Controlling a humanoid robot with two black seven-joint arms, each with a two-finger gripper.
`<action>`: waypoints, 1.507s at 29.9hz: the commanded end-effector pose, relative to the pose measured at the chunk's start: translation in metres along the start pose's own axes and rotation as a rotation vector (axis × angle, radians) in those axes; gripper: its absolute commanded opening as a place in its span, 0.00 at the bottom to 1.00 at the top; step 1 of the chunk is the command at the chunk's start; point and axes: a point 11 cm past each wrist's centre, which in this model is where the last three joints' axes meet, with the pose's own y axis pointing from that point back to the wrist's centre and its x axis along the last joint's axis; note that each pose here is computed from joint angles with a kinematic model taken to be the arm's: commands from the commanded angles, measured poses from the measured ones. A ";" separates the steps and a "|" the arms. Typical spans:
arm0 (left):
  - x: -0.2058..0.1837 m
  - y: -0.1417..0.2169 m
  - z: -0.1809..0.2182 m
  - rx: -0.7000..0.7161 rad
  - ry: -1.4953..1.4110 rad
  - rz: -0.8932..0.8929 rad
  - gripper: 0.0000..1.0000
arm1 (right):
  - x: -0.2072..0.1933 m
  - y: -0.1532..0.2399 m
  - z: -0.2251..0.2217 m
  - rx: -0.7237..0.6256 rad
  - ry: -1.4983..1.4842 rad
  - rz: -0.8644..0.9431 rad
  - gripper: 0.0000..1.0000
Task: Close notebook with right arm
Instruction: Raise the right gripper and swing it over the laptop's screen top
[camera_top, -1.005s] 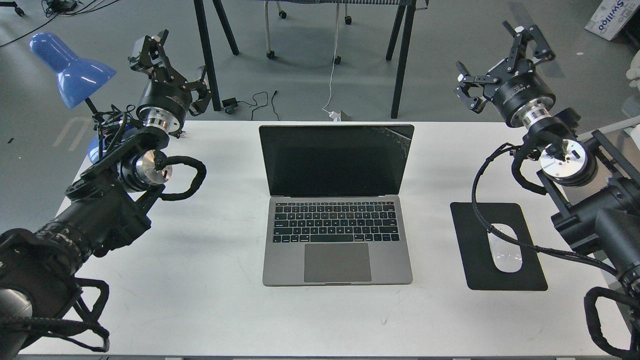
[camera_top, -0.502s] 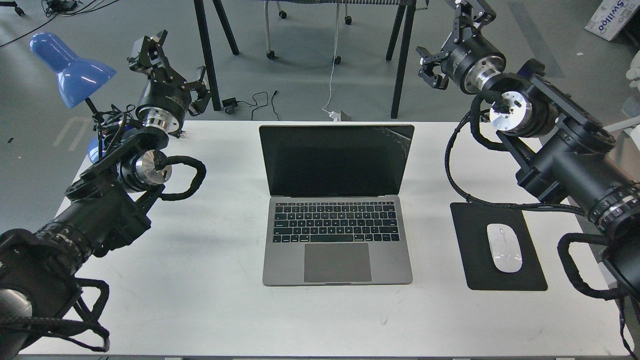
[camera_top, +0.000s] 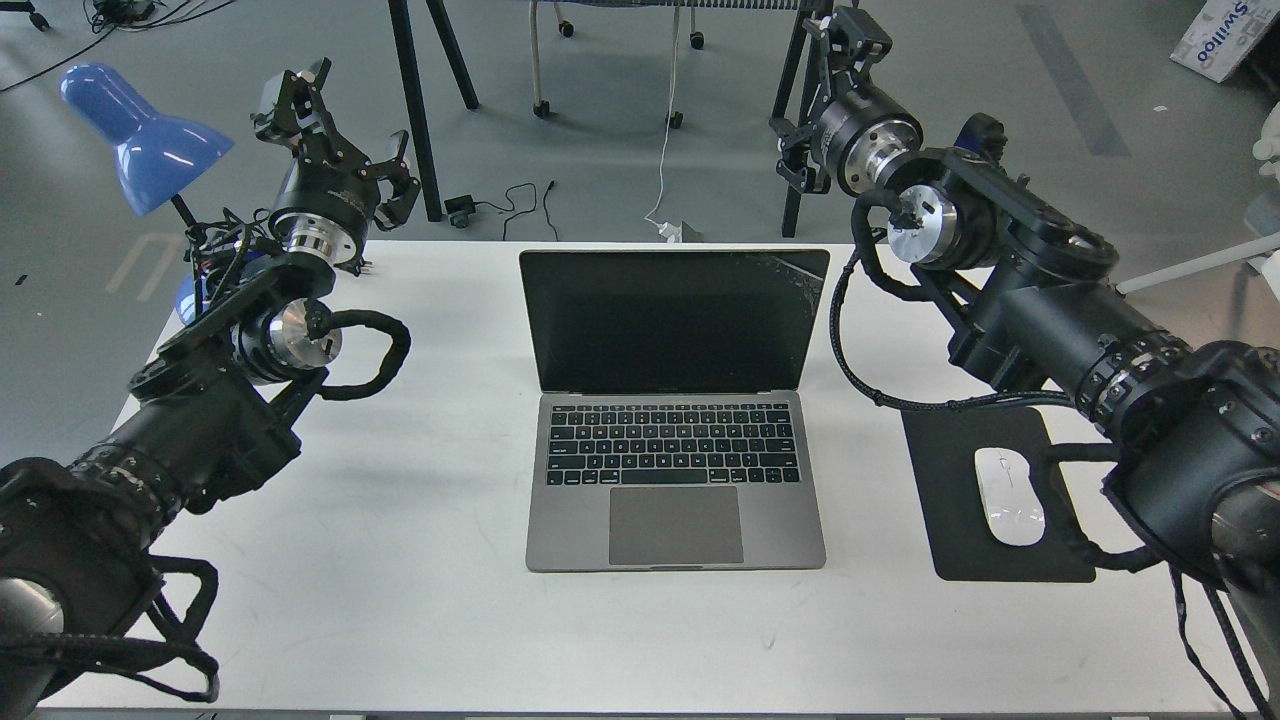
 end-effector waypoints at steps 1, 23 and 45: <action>0.000 0.000 -0.001 0.002 0.001 0.000 1.00 | -0.001 0.000 0.007 -0.025 0.042 -0.003 1.00; 0.000 0.000 -0.001 0.001 0.003 0.002 1.00 | -0.016 0.001 0.033 -0.141 0.313 -0.057 1.00; 0.001 0.000 0.000 0.000 0.002 0.002 1.00 | -0.038 0.015 0.058 -0.268 0.412 -0.221 1.00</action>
